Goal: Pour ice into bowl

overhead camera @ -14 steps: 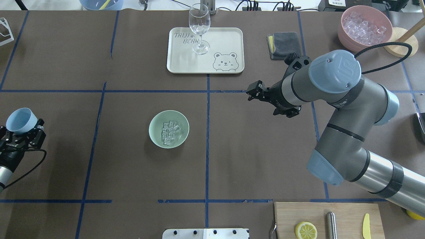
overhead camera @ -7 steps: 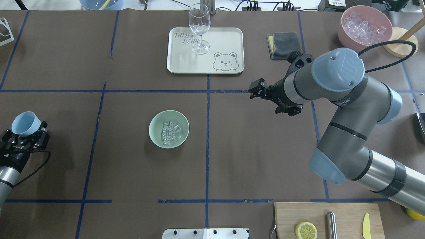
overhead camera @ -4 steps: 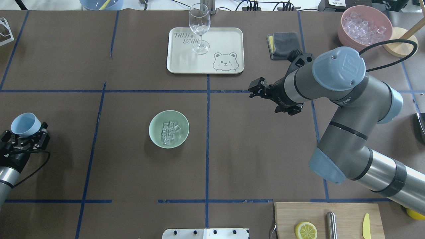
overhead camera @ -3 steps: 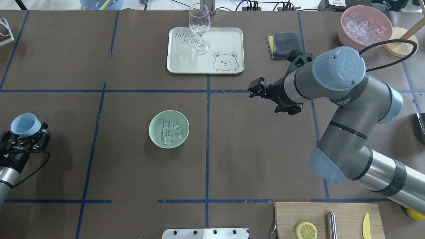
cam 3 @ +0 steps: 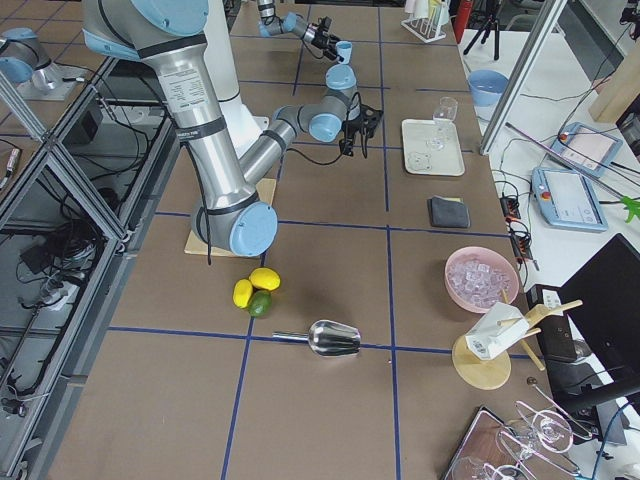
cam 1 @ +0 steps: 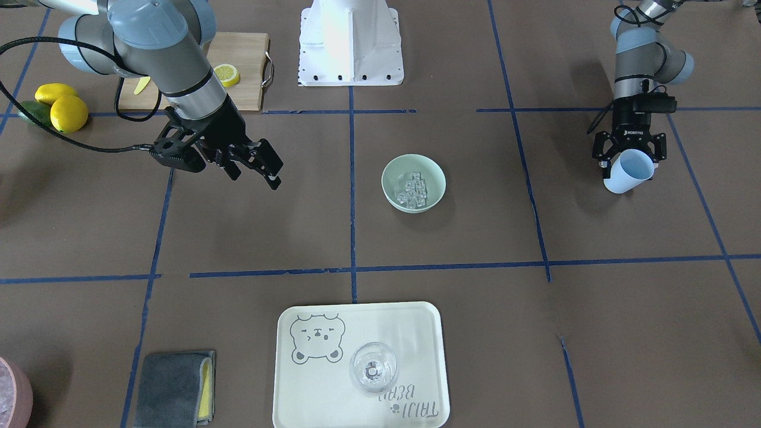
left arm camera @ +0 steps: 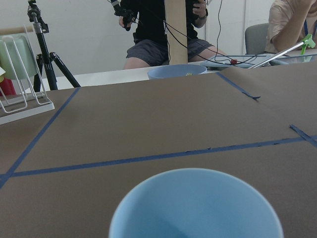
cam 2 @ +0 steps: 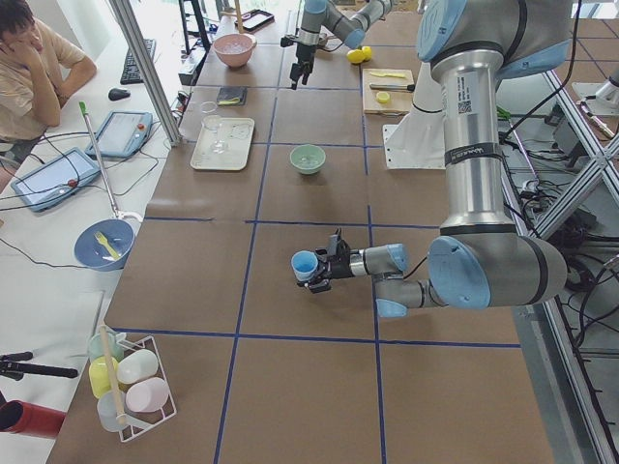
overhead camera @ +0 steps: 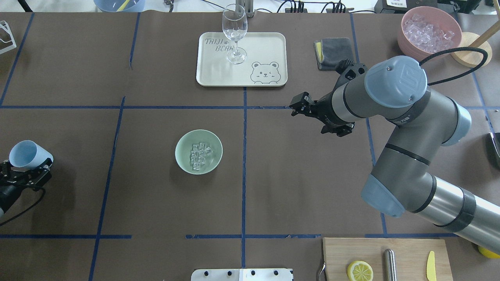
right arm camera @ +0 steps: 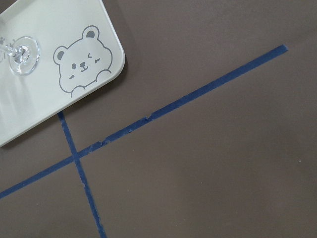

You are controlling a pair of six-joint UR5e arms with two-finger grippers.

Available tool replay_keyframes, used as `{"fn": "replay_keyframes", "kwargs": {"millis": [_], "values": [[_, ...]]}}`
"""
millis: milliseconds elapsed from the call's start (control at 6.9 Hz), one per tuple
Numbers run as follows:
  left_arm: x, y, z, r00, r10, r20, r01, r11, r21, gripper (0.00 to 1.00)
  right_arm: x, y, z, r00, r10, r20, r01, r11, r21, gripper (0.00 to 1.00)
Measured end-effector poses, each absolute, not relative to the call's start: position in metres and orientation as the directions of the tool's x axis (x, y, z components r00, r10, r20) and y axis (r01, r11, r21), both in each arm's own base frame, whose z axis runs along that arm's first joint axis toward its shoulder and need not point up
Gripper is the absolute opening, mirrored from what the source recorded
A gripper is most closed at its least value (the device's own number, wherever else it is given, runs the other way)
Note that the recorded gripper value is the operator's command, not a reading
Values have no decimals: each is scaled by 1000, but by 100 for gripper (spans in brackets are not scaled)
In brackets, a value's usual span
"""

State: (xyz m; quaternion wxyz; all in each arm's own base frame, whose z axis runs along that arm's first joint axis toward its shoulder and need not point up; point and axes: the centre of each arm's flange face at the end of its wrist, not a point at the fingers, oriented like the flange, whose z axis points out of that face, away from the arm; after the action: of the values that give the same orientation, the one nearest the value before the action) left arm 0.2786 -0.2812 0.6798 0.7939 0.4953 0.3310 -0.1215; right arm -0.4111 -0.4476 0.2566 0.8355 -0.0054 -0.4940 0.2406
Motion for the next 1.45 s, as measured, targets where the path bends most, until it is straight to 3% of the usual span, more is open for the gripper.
{"fn": "replay_keyframes", "kwargs": {"millis": [725, 1160, 1450], "values": [[212, -232, 660, 700, 451, -553, 139, 674, 726, 100, -419, -443, 242, 383, 394, 836, -381, 891, -245, 100], [154, -229, 665, 665, 558, -496, -39, 690, 723, 100, -451, -414, 220, 384, 347, 856, -310, 921, -235, 100], [130, -261, 662, 664, 595, -452, -92, 666, 740, 100, -490, -383, 208, 398, 305, 865, -275, 939, -204, 100]]}}
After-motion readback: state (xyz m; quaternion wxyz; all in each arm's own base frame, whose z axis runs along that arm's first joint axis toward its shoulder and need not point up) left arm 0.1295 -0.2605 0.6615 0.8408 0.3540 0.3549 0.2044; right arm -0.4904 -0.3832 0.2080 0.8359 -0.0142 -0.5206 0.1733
